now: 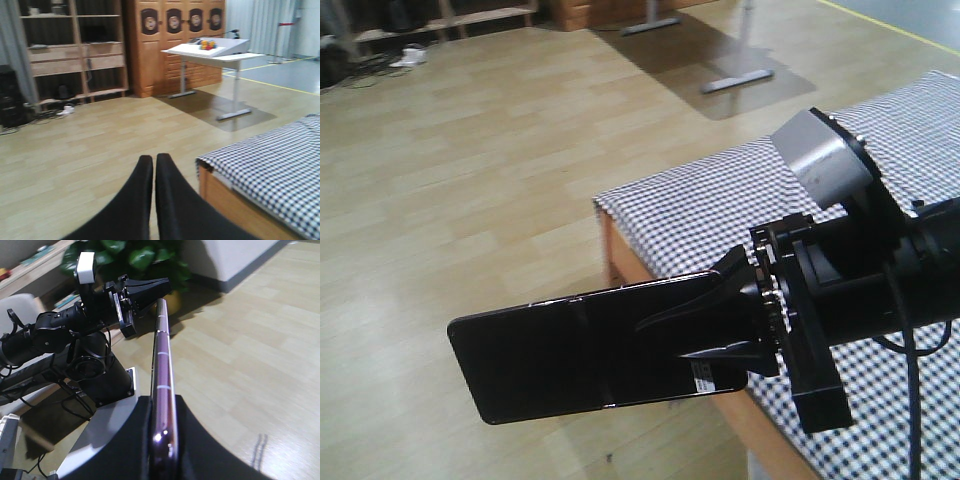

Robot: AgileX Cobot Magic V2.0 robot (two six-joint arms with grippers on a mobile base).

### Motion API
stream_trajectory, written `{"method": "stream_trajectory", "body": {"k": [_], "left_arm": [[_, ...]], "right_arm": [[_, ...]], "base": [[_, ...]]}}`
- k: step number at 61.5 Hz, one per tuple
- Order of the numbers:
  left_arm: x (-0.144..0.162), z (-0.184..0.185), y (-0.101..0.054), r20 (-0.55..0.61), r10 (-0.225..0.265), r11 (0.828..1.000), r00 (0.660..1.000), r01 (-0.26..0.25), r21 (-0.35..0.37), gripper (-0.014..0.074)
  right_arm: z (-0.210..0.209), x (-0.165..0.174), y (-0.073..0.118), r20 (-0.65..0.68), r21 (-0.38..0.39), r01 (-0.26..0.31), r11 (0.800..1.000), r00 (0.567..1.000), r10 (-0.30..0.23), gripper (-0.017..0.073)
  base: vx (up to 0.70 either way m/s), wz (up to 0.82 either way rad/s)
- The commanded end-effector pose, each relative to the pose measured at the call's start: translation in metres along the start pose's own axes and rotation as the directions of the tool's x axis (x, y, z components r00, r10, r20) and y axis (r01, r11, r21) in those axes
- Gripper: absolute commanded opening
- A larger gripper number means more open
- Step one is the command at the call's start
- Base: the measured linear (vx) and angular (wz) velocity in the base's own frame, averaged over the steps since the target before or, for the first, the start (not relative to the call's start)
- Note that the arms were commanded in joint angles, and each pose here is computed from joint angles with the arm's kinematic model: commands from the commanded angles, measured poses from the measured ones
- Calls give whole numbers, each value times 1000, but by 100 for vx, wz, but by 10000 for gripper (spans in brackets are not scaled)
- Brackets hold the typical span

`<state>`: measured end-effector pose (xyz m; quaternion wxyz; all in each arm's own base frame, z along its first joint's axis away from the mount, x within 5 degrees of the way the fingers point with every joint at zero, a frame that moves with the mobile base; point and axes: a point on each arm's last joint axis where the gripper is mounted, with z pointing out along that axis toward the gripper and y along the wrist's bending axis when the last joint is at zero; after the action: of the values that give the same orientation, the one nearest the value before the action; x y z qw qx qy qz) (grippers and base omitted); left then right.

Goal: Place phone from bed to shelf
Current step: 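Drive the base away from the bed holding the phone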

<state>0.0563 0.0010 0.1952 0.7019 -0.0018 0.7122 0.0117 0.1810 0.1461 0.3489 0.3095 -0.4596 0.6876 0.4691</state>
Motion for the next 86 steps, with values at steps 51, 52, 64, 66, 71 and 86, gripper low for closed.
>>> {"method": "stream_trajectory", "body": {"k": [51,52,64,66,71,86], "left_arm": [[-15,-2,1,104,-18,1000,994,19,-5,1],[-15,-2,1,104,-18,1000,994,19,-5,1],[-15,-2,1,104,-18,1000,994,19,-5,1],[-15,-2,1,104,-18,1000,994,19,-5,1],[-15,-2,1,104,-18,1000,994,19,-5,1],[-15,-2,1,104,-18,1000,994,19,-5,1]], "right_arm": [[-7,-13,17,77,-89,17,996,997,-11,-3],[-7,-13,17,77,-89,17,996,997,-11,-3],[-7,-13,17,77,-89,17,996,997,-11,-3],[-7,-13,17,77,-89,17,996,997,-11,-3],[-7,-13,17,77,-89,17,996,997,-11,-3],[-7,-13,17,77,-89,17,996,997,-11,-3]], "base": [[-14,54],[-12,46],[-10,39],[-8,31],[-7,25],[-2,8]]}}
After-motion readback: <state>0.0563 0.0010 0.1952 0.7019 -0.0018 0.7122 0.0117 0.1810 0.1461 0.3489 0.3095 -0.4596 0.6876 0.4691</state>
